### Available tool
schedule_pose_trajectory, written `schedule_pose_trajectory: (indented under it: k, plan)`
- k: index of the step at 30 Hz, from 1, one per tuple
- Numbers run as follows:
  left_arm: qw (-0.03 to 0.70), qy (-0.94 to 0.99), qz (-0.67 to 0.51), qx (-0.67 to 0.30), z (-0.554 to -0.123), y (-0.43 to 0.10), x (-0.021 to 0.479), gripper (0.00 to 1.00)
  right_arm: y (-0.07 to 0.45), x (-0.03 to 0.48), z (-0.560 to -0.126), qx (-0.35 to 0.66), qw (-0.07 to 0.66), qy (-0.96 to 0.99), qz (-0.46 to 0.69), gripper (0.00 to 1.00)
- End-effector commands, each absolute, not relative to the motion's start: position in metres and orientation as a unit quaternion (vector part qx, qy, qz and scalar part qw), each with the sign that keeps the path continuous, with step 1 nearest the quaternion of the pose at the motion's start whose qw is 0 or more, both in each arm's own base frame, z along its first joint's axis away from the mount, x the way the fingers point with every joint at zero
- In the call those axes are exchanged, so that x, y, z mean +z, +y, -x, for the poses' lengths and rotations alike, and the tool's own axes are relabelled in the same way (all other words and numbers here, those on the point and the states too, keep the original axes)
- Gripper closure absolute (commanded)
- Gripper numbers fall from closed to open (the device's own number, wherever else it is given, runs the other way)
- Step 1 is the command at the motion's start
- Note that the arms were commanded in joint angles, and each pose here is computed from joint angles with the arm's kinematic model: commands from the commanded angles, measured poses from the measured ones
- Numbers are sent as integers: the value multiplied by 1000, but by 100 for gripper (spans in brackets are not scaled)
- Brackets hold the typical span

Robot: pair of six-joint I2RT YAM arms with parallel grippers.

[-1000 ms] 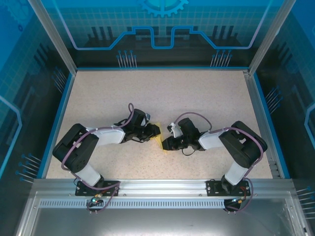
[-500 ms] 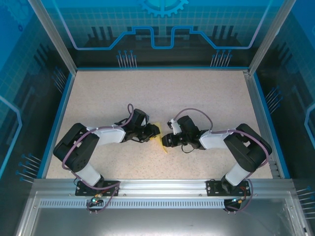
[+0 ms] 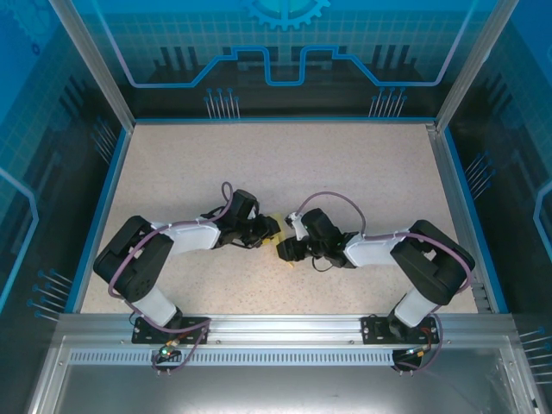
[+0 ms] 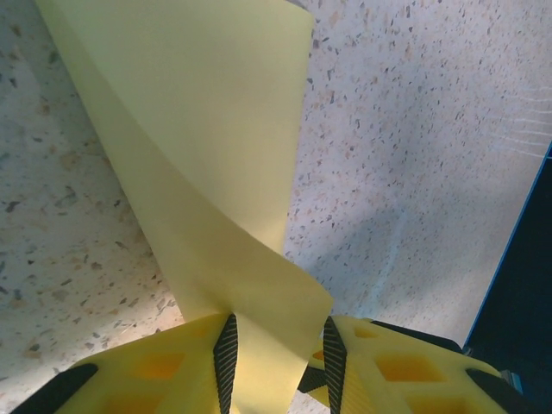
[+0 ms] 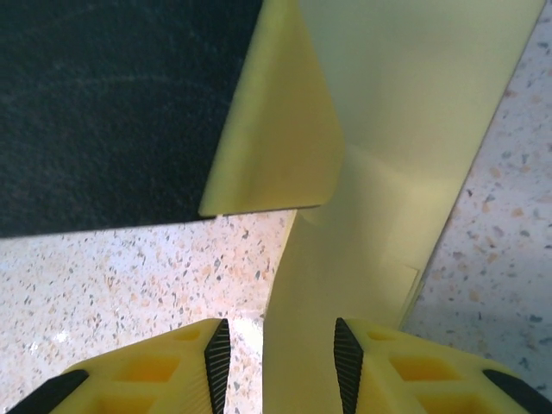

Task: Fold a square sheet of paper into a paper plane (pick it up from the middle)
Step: Fold the paper plane at the center of the table.

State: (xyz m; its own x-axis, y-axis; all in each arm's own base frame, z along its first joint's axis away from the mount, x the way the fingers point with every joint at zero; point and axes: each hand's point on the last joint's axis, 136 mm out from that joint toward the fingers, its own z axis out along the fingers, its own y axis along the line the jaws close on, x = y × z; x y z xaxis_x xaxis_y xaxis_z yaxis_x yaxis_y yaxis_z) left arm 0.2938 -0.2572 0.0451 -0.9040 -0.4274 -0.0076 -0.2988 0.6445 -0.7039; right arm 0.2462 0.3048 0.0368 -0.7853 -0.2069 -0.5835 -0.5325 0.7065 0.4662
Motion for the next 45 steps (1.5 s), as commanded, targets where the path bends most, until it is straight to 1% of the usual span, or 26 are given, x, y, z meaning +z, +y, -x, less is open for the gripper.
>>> schedule_pose_trajectory:
  k: [1,5,8,11,14,16,19,24,28,38,45]
  plan:
    - [86,902,209,-368,-298,-260,49,64,310,40,-256,295,282,886,222,60]
    - [86,902,210,-368,-298,-260,49,64,317,37,-259,289,287,883,231,61]
    - [86,902,210,-368,-298,-260,50,64,318,33,-260,290,285,885,229,64]
    - [87,901,209,-369,-299,-261,51,64,317,32,-259,295,285,885,220,74]
    - [91,902,207,-368,-301,-261,53,64,314,32,-258,315,283,883,202,79]
    - [92,902,204,-369,-302,-262,55,64,312,31,-257,332,275,882,189,85]
    - [99,901,195,-374,-304,-264,60,64,309,29,-258,358,256,882,168,89]
    - [123,898,174,-386,-307,-264,73,61,306,23,-260,395,230,879,137,92]
    - [140,898,160,-386,-306,-260,78,59,308,23,-258,421,209,873,128,92]
    - [148,895,147,-395,-305,-258,71,59,305,27,-262,464,178,863,92,95]
    - [152,896,139,-394,-305,-258,65,62,302,23,-262,483,141,862,61,95]
